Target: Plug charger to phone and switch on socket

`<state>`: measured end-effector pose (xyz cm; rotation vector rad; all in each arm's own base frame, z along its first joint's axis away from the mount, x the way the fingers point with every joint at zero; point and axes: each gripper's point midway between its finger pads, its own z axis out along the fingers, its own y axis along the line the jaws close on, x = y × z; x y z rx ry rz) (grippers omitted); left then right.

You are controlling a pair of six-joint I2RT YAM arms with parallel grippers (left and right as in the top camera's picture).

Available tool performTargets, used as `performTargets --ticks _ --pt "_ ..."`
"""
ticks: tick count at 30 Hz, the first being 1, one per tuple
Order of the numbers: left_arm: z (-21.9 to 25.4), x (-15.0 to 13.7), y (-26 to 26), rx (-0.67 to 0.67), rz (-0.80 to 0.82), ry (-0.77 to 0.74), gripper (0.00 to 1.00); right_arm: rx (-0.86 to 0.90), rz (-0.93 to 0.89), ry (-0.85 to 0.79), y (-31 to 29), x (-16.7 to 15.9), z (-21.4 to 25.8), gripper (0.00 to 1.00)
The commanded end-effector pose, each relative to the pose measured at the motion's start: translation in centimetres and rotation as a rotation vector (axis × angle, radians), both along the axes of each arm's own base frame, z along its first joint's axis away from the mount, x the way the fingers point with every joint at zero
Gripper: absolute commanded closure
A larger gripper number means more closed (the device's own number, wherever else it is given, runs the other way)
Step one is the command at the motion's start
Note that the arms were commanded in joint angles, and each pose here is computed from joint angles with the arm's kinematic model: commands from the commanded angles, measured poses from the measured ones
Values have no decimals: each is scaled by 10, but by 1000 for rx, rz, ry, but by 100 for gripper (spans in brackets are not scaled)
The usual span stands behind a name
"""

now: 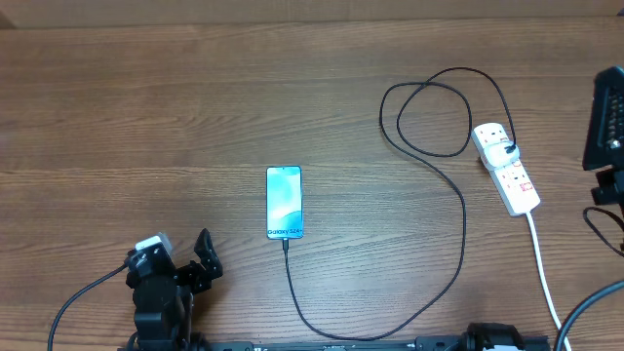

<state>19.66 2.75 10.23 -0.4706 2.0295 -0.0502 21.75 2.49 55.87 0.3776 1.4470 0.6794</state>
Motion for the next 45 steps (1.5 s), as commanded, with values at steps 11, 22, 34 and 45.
performTargets --ticks 11,22,34,45 --pt "57 25 9 14 49 -280 0 -5 -2 -24 2 -8 2 47" --pt "52 41 4 10 23 -383 1 -3 -20 -27 -2 -9 3 46" --pt "66 47 1 33 -3 -482 0 -1 -39 -27 -5 -9 3 43" --pt "50 50 -10 73 -85 -412 0 -1 -39 -25 -5 -9 2 41"
